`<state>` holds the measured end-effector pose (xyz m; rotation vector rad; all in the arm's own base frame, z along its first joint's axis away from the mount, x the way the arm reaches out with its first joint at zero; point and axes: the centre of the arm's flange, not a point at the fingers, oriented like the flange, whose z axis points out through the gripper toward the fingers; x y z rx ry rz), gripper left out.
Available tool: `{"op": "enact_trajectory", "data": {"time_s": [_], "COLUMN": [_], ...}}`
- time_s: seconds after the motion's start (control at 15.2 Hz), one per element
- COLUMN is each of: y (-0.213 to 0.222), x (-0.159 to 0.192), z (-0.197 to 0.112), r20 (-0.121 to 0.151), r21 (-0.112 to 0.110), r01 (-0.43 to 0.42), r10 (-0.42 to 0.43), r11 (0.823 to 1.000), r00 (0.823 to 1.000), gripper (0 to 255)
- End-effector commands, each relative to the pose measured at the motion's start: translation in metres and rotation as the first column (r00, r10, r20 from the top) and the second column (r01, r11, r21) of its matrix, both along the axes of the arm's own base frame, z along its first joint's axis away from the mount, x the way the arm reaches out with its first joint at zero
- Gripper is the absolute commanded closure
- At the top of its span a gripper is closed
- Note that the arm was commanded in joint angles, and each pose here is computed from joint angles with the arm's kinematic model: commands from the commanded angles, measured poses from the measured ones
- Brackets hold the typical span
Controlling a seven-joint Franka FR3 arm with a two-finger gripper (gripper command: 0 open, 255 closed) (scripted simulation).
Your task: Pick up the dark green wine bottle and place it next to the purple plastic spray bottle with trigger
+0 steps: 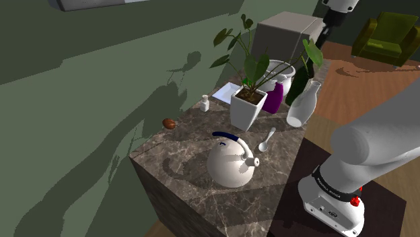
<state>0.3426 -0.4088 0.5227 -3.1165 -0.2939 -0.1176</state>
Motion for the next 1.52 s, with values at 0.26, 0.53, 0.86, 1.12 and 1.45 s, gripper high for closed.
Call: {"op": "enact_trajectory", "data": {"time_s": [0.26,0.53,0.86,1.12,1.45], "y": [0.0,0.0,0.0,0.0,0.0], "x": [0.0,0.0,0.0,0.001,-0.001], "z": [-0.032,-0.051,-0.051,-0.05,-0.038], "r20": [0.001,0.001,0.001,0.001,0.001], "r21": [-0.001,-0.001,-0.001,-0.001,-0.001], "r01": [0.0,0.0,0.0,0.0,0.0], "r10": [0.0,0.0,0.0,0.0,0.0], "r11": [1.0,1.0,1.0,1.0,1.0], "r00": [1.0,1.0,1.0,1.0,1.0], "gripper": [255,255,255,0,0]}}
